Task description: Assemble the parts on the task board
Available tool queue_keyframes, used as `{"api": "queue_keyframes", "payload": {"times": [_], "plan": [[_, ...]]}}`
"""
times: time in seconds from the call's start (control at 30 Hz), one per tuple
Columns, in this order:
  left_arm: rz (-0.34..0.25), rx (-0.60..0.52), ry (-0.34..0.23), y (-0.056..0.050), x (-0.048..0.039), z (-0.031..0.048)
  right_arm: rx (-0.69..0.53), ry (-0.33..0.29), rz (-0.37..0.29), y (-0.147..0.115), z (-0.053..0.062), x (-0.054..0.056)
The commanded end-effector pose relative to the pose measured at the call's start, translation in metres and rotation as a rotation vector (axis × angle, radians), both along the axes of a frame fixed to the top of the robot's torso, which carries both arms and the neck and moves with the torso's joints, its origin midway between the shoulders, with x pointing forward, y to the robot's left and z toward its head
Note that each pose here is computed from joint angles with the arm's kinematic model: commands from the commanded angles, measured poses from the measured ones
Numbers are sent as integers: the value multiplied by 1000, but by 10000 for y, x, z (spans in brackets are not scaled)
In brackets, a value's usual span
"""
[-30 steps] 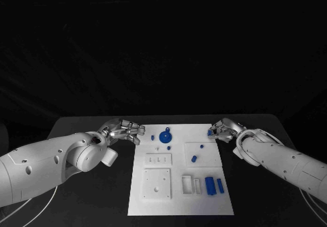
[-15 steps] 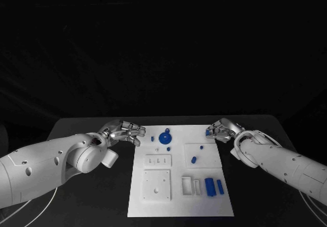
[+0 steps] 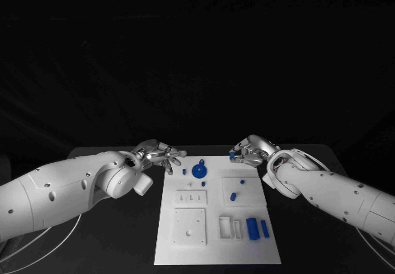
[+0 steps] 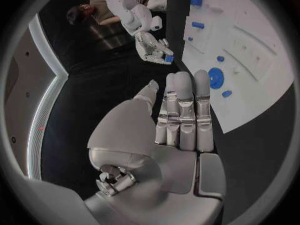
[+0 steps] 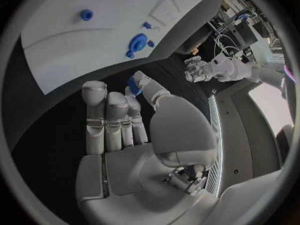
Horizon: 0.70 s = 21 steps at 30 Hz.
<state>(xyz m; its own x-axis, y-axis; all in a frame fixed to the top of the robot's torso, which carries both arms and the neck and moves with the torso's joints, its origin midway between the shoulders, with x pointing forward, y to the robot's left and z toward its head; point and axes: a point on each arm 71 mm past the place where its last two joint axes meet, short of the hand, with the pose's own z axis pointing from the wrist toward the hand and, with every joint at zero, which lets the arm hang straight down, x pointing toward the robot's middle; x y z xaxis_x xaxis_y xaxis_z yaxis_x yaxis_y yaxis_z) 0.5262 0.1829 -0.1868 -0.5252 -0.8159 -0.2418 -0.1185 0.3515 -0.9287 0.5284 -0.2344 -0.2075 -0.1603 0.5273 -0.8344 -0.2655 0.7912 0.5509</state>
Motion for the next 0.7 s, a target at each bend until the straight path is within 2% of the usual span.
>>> {"api": "queue_keyframes", "payload": {"times": [0.03, 0.13, 0.3, 0.7], "plan": [[-30, 84, 26, -53, 40, 12, -96, 49, -4, 134, 3, -20], [-50, 114, 32, -120, 94, 39, -103, 47, 20, 331, 53, -50], [-49, 153, 36, -188, 147, 43, -95, 42, 42, 573, 89, -75], [-20, 241, 16, -292, 199, 34, -82, 31, 71, 935, 135, -119]]}}
